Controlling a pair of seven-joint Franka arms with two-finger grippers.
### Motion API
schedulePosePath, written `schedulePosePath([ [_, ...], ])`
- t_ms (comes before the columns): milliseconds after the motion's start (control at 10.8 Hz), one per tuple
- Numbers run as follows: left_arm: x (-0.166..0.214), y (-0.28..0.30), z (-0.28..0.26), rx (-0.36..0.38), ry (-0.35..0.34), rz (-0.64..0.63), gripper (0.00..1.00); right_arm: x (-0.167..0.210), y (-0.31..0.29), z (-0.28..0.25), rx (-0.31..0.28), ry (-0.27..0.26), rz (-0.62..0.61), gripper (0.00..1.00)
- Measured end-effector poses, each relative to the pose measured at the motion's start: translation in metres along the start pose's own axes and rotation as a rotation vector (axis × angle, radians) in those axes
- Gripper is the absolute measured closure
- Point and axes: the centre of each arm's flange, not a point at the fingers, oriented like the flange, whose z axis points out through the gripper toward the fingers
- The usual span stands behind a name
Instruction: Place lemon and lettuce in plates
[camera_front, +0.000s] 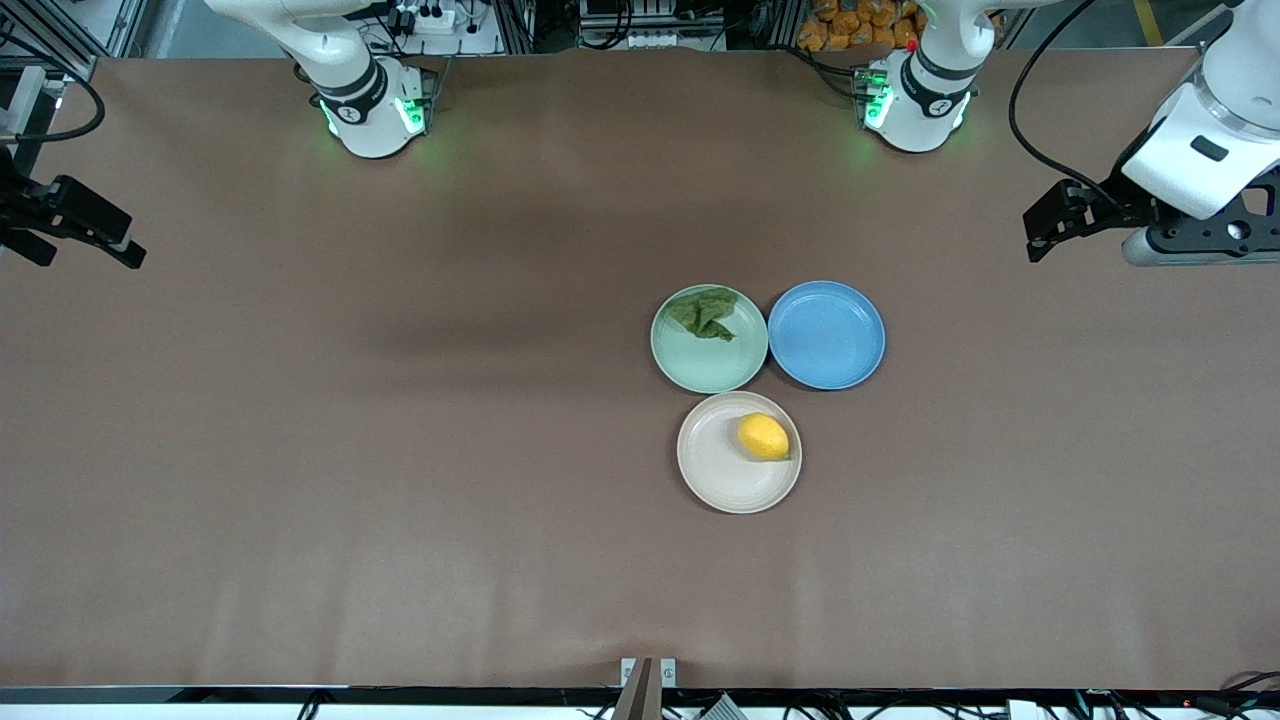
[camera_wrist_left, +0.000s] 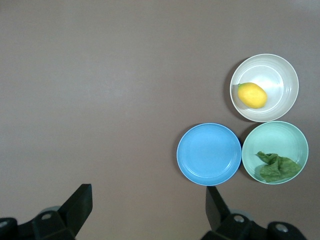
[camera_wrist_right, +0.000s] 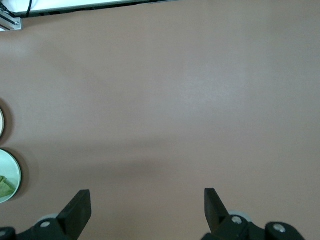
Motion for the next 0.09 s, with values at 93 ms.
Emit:
schedulePosePath([
  [93,-0.0002,0.0010,0.0000,0.000,0.000,0.002,0.00,-0.0002,0.0032,0.0036,-0.001,-0.007,-0.003,0.00],
])
